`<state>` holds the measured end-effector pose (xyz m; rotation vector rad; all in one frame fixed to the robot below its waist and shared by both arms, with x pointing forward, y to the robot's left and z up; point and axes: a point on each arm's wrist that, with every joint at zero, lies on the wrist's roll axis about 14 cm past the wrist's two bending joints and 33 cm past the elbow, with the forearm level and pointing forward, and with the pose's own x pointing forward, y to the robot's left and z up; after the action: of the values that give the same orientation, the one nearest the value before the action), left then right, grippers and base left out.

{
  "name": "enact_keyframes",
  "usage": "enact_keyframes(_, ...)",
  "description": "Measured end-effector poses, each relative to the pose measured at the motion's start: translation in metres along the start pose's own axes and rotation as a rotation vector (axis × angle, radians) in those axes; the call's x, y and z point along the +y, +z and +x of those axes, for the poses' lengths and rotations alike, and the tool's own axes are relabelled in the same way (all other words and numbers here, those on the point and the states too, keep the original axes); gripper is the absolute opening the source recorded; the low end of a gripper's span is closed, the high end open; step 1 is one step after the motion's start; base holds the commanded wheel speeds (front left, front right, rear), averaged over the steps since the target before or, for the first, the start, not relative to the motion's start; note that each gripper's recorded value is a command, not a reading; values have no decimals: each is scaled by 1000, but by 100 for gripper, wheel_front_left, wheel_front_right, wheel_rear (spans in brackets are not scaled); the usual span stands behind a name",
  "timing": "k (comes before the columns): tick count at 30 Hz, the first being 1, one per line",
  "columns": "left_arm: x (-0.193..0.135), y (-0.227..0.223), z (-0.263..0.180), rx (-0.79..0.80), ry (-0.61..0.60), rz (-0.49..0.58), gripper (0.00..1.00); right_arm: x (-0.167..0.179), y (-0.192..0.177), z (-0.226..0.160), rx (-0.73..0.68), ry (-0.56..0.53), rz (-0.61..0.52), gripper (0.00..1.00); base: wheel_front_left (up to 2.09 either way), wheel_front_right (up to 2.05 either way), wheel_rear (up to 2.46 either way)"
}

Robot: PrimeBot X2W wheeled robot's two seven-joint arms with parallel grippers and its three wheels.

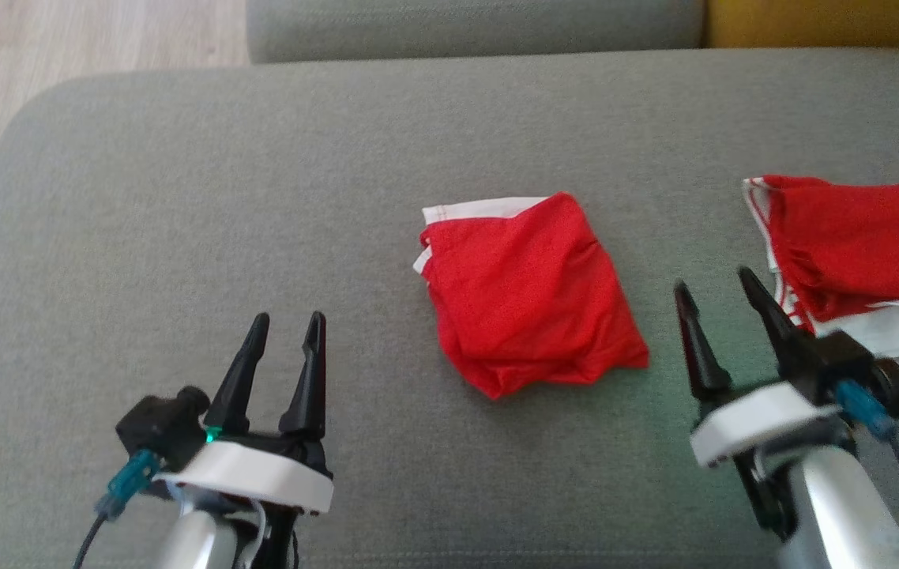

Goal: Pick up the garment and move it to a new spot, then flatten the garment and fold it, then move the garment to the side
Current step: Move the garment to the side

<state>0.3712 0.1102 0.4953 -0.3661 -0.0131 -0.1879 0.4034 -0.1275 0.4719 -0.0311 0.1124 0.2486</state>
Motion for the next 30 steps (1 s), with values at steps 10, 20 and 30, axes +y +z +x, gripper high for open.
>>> enact_keyframes(10,24,-5,5,18,62,8,100,32,-43,47,207,102,139,100,0,0,0)
enact_keyframes(20,37,-11,9,37,94,13,100,52,-76,70,351,147,244,100,0,0,0)
enact_keyframes(30,30,-14,18,44,59,26,100,66,-90,73,399,215,127,0,0,0,0)
